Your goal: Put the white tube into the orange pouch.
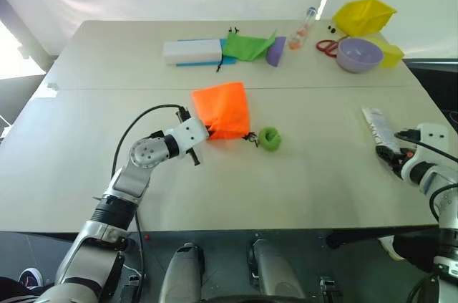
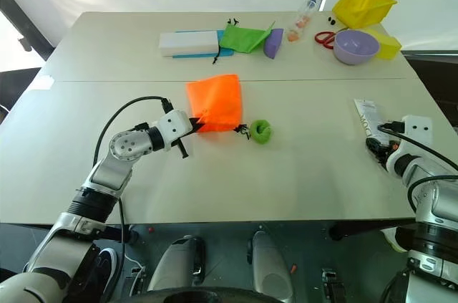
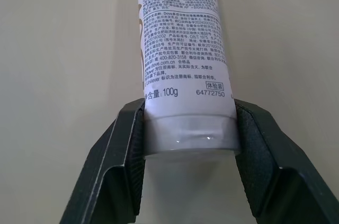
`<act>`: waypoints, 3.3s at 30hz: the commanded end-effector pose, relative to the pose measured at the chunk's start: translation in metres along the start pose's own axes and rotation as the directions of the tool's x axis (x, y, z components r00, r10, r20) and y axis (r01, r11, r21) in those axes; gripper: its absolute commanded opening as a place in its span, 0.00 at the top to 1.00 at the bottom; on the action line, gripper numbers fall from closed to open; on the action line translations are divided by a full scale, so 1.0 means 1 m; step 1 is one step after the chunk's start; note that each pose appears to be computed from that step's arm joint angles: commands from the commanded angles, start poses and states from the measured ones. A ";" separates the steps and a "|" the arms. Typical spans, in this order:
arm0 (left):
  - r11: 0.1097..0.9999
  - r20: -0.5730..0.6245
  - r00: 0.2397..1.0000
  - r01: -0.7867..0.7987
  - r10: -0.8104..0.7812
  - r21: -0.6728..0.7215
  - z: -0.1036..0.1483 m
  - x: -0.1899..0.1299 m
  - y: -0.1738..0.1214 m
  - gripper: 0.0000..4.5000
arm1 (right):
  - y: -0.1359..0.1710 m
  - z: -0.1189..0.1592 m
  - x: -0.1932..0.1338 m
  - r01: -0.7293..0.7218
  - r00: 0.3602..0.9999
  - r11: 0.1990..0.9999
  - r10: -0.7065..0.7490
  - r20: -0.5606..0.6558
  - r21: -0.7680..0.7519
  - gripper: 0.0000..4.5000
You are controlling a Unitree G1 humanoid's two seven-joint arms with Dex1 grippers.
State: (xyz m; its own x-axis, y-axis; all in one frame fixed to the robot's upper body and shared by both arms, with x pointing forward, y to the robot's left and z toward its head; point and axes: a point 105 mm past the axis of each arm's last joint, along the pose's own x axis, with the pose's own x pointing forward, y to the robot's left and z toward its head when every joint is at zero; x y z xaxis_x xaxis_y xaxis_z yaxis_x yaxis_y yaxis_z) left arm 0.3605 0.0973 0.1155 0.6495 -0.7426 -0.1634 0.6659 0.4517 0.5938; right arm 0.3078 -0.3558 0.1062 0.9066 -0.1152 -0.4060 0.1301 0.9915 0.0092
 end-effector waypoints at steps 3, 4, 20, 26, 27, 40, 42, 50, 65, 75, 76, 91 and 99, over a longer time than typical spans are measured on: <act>0.999 0.048 0.998 -0.031 0.030 0.023 0.014 -0.001 0.009 1.00 | 0.093 0.045 -0.031 -0.426 0.885 0.900 0.435 0.167 -0.093 0.60; 0.999 0.048 0.998 -0.031 0.030 0.022 0.014 -0.002 0.010 1.00 | 0.115 0.047 -0.043 -0.520 0.830 0.846 0.533 0.165 -0.118 0.60; 0.998 0.045 0.999 -0.019 0.017 0.053 0.021 -0.008 0.015 1.00 | 0.227 -0.038 -0.076 -0.769 0.624 0.561 0.762 -0.170 -0.308 0.60; 0.998 0.036 0.999 -0.011 0.009 0.063 0.022 -0.011 0.014 1.00 | 0.240 -0.020 -0.051 -0.701 0.681 0.632 0.731 -0.048 -0.330 0.60; 0.998 0.037 0.999 -0.011 0.009 0.062 0.023 -0.011 0.014 1.00 | 0.243 -0.020 -0.051 -0.711 0.670 0.622 0.741 -0.050 -0.328 0.60; 0.998 0.054 0.999 0.003 -0.006 0.056 0.033 -0.009 0.009 1.00 | 0.274 -0.009 -0.018 -0.626 0.730 0.690 0.682 0.039 -0.364 0.60; 0.999 0.050 0.999 0.001 -0.003 0.050 0.032 -0.009 0.009 1.00 | 0.279 -0.008 -0.019 -0.631 0.723 0.687 0.690 0.048 -0.361 0.60; 0.999 0.042 0.999 0.002 -0.004 0.046 0.031 -0.009 0.008 1.00 | 0.302 0.004 -0.020 -0.649 0.693 0.673 0.715 0.089 -0.355 0.60; 0.999 0.028 1.000 -0.007 0.006 0.041 0.028 -0.011 0.012 1.00 | 0.272 0.000 -0.020 -0.651 0.705 0.673 0.707 0.049 -0.351 0.60; 1.000 0.017 1.000 0.008 -0.008 -0.010 0.028 -0.013 0.007 1.00 | 0.299 0.003 -0.017 -0.641 0.727 0.723 0.680 0.098 -0.260 0.60; 1.000 0.014 1.000 0.008 -0.008 -0.007 0.027 -0.014 0.007 1.00 | 0.299 0.001 -0.018 -0.648 0.723 0.717 0.685 0.086 -0.257 0.60; 0.965 0.016 1.000 -0.002 0.007 -0.263 0.024 -0.021 0.000 1.00 | 0.344 0.000 -0.014 -0.724 0.680 0.670 0.733 -0.005 -0.164 0.60; 0.958 -0.001 1.000 0.000 -0.001 -0.286 0.021 -0.028 -0.002 1.00 | 0.368 -0.002 -0.004 -0.737 0.667 0.655 0.744 -0.025 -0.166 0.60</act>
State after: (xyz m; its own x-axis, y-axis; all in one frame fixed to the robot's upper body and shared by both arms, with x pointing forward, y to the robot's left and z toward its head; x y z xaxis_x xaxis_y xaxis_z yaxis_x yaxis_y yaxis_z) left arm 0.3352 0.1066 0.1243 0.6473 -0.7360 -0.1983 0.7513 0.5723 0.3286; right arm 0.3497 -0.0011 0.0959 0.6945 0.6364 -0.3358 -0.6229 0.7653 0.1620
